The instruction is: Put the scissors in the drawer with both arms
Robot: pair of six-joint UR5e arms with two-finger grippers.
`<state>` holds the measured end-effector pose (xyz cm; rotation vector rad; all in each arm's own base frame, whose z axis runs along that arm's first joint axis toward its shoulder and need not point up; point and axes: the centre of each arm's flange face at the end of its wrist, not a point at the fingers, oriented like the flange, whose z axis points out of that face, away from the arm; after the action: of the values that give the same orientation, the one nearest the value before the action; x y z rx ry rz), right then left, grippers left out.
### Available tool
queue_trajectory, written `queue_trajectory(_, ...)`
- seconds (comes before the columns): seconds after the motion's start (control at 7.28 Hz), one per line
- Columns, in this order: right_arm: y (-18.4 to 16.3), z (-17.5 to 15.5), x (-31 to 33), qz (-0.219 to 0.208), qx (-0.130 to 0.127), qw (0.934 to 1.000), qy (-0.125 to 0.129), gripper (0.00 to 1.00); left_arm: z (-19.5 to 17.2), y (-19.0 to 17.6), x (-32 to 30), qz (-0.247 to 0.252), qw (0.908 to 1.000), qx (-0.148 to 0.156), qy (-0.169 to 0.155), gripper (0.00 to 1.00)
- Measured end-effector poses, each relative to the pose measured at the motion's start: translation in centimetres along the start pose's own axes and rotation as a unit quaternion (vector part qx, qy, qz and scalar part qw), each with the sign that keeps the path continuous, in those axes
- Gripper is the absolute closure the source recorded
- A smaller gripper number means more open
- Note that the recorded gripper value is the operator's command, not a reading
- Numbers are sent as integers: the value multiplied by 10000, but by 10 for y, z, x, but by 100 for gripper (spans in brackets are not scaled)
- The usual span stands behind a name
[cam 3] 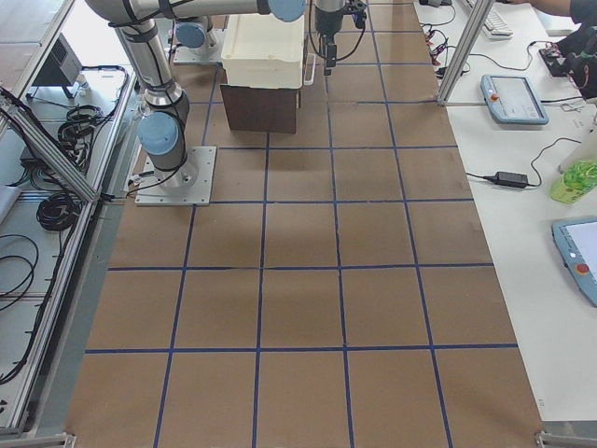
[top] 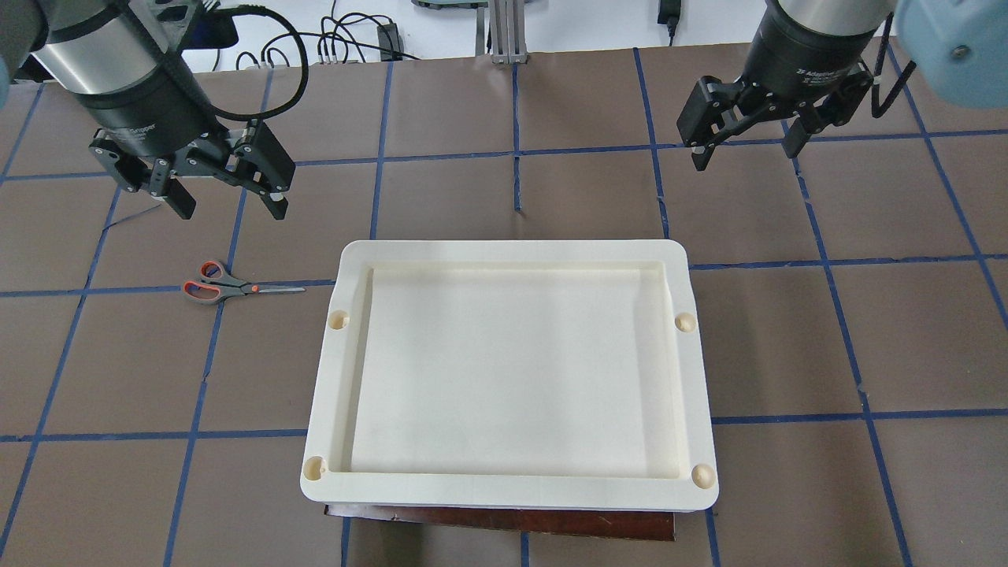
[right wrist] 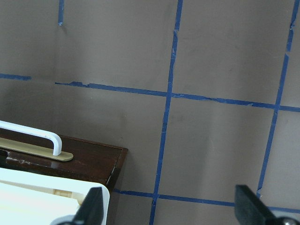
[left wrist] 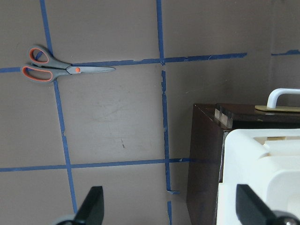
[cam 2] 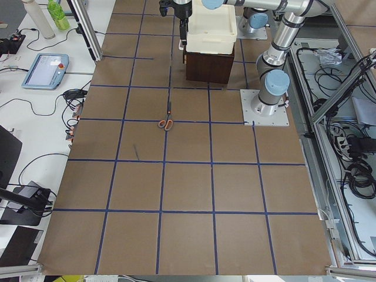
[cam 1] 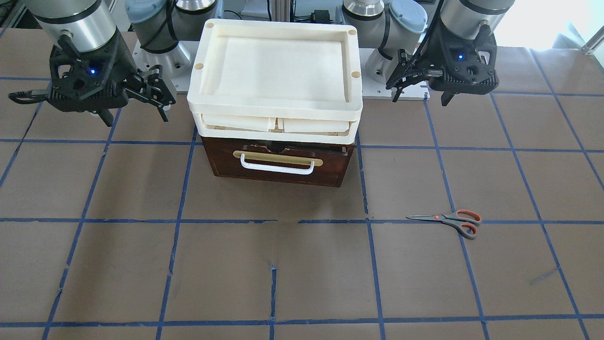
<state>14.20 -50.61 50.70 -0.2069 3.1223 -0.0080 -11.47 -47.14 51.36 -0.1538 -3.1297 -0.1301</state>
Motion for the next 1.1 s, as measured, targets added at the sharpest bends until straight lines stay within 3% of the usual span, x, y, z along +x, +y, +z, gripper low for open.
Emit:
queue_trajectory(0.14, -10, 4, -5, -121, -29, 9999, -11, 0, 6, 1, -4, 398, 9992, -45, 13, 0)
queue_trajectory(0.41, -59, 19, -31, -813, -85, 9966, -35, 0, 22, -7, -29, 1221, 9924, -146, 69, 0)
queue_trajectory(0.69, -107, 41, -55, -1551, -86, 9876, -208, 0, 60, -15, -81, 2088, 9777, -169, 161, 0)
queue_trajectory(0.96, -128, 65, -68, -2543, -13, 9660, -457, 0, 116, -27, -132, 3297, 9441, -62, 75, 1)
queue_trajectory(1.1, -128, 75, -73, -3043, -53, 9508, -573, 0, 143, -34, -155, 3774, 9260, -77, 16, 1)
